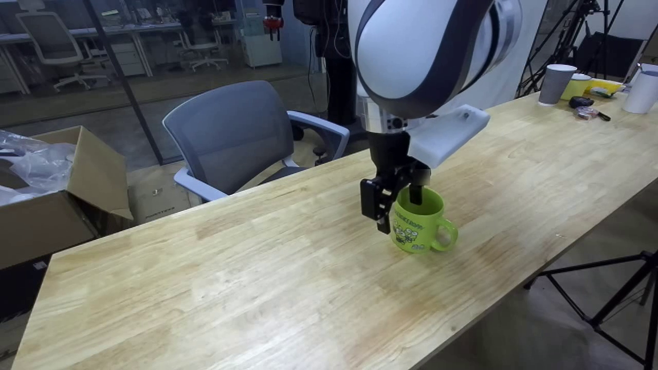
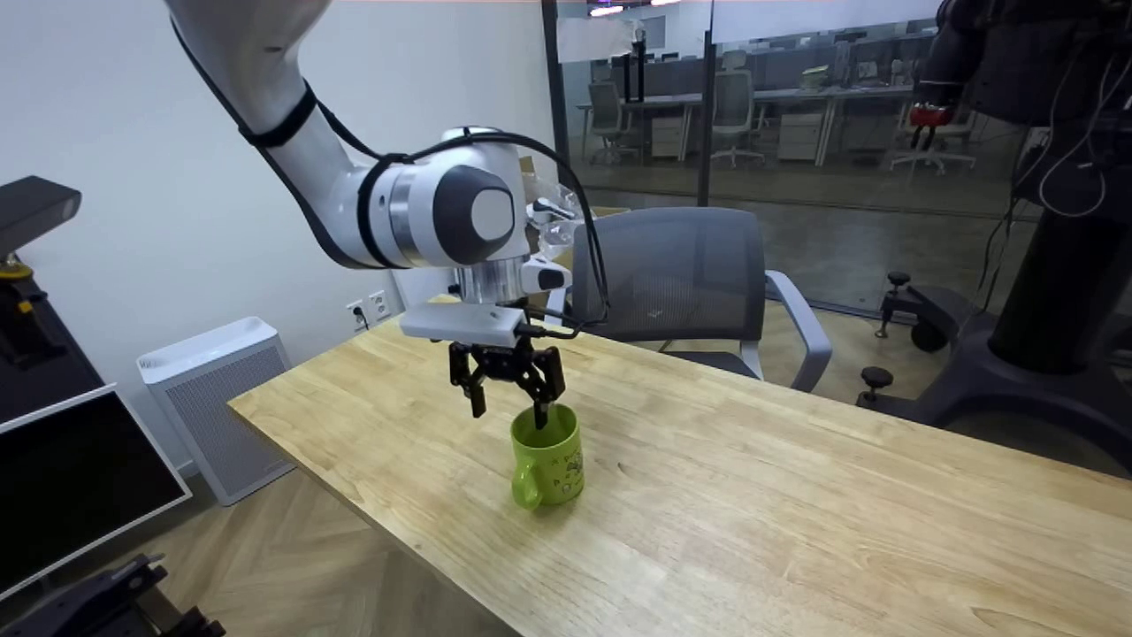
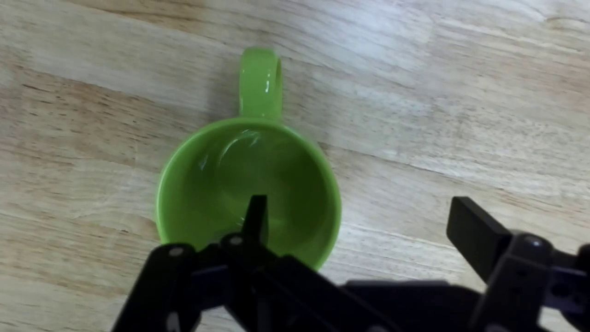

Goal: Pick up the cup from the table and slightly move it to the right.

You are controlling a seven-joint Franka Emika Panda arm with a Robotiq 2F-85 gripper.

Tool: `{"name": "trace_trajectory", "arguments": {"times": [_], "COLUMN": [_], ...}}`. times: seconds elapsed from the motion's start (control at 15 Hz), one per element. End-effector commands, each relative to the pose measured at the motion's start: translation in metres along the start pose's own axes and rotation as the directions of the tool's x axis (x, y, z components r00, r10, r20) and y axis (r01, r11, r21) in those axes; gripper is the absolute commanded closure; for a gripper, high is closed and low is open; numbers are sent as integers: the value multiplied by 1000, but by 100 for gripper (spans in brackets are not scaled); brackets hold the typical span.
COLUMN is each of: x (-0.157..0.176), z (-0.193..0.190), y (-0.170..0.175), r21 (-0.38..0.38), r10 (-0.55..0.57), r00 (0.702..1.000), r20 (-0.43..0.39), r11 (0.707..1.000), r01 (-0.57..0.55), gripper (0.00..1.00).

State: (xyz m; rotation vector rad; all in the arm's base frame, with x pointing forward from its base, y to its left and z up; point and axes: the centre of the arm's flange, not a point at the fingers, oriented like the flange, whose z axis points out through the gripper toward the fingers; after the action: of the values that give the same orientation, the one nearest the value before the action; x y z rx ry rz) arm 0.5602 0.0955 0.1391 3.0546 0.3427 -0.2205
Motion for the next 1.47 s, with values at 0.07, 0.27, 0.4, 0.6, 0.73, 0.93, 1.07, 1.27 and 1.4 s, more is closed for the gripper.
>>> {"name": "trace_trajectory", "arguments": {"times": [0.07, 0.27, 0.4, 0.6, 0.73, 0.93, 1.07, 1.27, 1.4], "x": [4, 5, 5, 4, 4, 4, 7, 12, 15], "z": [3, 4, 6, 8, 10, 13, 8, -5, -14], "y": [6, 11, 15, 20, 24, 24, 22, 18, 15], "r21": [21, 22, 25, 27, 20, 5, -6, -20, -29], "r10": [45, 71, 86, 104, 113, 122, 123, 121, 119], "r00": [999, 997, 996, 995, 993, 992, 991, 989, 989], "r20": [-9, -2, 6, 10, 20, 41, 59, 79, 84], "r11": [999, 997, 996, 994, 993, 992, 992, 993, 993], "r01": [-45, -71, -86, -104, -114, -122, -123, -120, -117], "gripper": [25, 40, 53, 73, 88, 99, 98, 97, 97]}}
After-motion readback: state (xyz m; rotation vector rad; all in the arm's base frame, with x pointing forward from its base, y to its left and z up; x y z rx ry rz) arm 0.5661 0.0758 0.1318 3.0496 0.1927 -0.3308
